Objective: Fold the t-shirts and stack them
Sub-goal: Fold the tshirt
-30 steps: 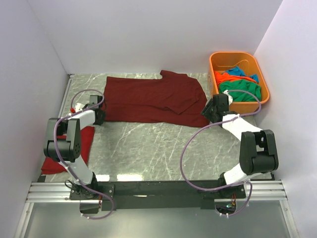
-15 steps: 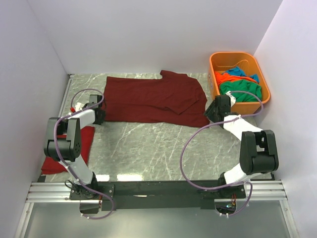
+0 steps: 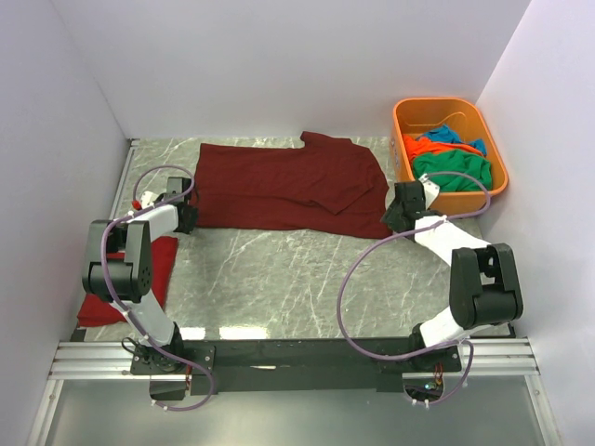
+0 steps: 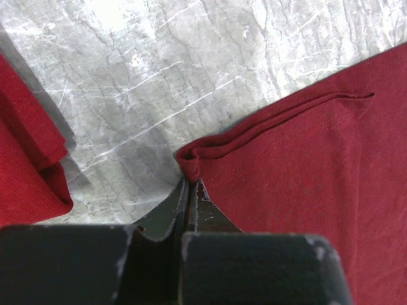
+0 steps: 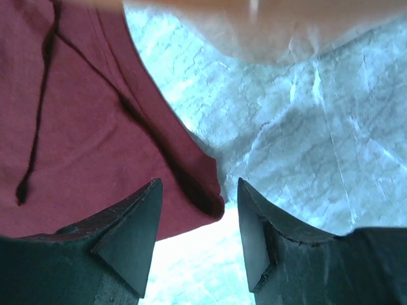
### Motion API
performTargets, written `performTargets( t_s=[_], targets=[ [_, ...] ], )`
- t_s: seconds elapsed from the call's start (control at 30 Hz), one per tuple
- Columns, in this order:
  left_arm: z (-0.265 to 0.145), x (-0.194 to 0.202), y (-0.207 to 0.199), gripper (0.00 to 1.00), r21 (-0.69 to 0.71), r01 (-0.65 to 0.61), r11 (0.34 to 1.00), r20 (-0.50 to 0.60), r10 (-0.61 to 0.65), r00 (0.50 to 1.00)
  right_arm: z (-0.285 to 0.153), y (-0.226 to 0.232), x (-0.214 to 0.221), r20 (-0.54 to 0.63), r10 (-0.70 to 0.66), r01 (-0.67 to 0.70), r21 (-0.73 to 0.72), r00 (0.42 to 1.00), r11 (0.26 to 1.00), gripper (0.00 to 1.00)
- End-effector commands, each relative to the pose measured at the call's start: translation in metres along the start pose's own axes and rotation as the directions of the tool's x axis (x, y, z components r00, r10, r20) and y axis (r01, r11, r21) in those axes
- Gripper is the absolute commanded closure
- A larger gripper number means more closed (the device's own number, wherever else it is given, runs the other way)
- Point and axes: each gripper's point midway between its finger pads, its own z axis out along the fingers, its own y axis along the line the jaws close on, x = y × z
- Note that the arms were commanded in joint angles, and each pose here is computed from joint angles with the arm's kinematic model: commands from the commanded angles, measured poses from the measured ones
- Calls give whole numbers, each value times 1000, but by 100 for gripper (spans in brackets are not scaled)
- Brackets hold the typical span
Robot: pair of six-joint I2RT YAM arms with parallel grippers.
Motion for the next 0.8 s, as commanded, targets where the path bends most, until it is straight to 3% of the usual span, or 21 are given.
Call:
performTargets(
  t_s=[0.0, 0.2, 0.77],
  targets=[
    [-7, -8, -17, 99, 42, 2, 999, 2, -2, 1000, -6, -11, 32, -102, -36, 42, 58, 994, 997, 43],
    [-6, -5, -17, 99, 43, 2, 999, -8, -2, 1000, 0, -4, 45, -144, -86, 96, 59, 986, 994, 50],
    [-7, -6, -18, 99, 44, 3, 999, -17, -2, 1000, -2, -6, 57, -195, -169, 182, 52, 966, 982, 55]
  ],
)
